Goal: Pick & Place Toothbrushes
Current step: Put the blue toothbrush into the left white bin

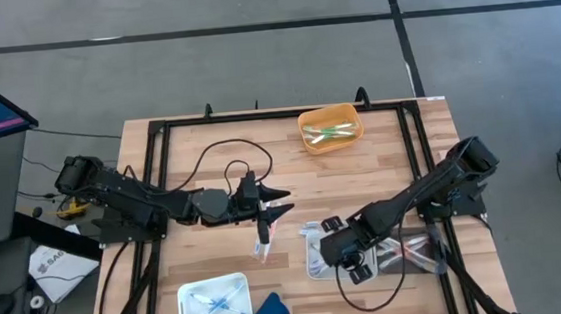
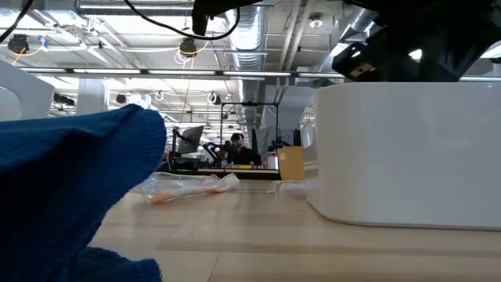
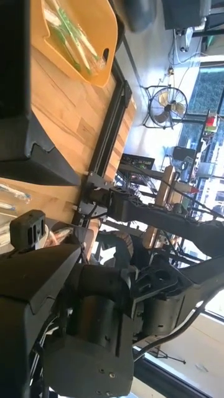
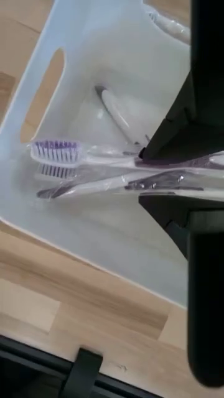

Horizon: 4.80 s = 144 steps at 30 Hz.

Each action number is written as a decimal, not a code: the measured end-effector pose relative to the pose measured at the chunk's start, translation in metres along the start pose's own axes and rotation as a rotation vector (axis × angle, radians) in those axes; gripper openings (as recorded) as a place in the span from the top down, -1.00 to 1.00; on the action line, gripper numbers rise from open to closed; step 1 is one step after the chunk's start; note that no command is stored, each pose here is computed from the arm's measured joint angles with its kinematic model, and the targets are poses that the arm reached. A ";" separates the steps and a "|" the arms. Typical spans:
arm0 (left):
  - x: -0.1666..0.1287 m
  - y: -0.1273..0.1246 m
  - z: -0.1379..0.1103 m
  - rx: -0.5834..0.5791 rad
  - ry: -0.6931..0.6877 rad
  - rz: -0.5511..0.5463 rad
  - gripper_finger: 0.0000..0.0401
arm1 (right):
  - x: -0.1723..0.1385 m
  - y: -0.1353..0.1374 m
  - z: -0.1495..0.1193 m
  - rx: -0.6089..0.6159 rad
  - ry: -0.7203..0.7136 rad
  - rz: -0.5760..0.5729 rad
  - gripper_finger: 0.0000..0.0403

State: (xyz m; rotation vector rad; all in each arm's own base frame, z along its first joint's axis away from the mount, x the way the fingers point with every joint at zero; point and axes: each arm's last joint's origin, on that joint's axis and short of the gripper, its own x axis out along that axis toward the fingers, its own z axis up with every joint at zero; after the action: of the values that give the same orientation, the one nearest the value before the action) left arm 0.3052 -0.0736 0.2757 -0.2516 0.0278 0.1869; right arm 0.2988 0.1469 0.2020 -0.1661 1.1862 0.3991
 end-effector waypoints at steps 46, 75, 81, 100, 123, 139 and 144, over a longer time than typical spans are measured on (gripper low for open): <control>-0.014 0.022 -0.047 -0.175 0.075 0.131 0.22 | 0.007 -0.067 -0.013 0.086 0.020 -0.293 1.00; -0.014 0.022 -0.047 -0.173 0.076 0.131 0.22 | 0.010 -0.045 -0.012 -0.014 0.027 -0.124 1.00; -0.014 0.022 -0.047 -0.173 0.076 0.131 0.22 | 0.008 -0.063 -0.013 0.091 0.016 -0.201 1.00; -0.015 0.021 -0.047 -0.173 0.078 0.125 0.22 | 0.021 -0.072 -0.015 0.153 -0.044 -0.210 0.04; -0.015 0.021 -0.048 -0.170 0.079 0.124 0.22 | 0.058 -0.084 -0.022 0.128 0.113 -0.199 0.30; -0.015 0.021 -0.048 -0.169 0.079 0.124 0.22 | 0.038 -0.096 -0.009 0.157 0.165 -0.543 0.89; -0.015 0.021 -0.048 -0.169 0.079 0.124 0.22 | 0.025 -0.098 -0.009 0.211 0.143 -0.562 0.94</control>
State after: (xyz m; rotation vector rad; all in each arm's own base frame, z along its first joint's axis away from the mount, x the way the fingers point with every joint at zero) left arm 0.2862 -0.0680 0.2250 -0.4267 0.1062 0.3028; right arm 0.3367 0.0593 0.1680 -0.3369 1.2554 -0.2335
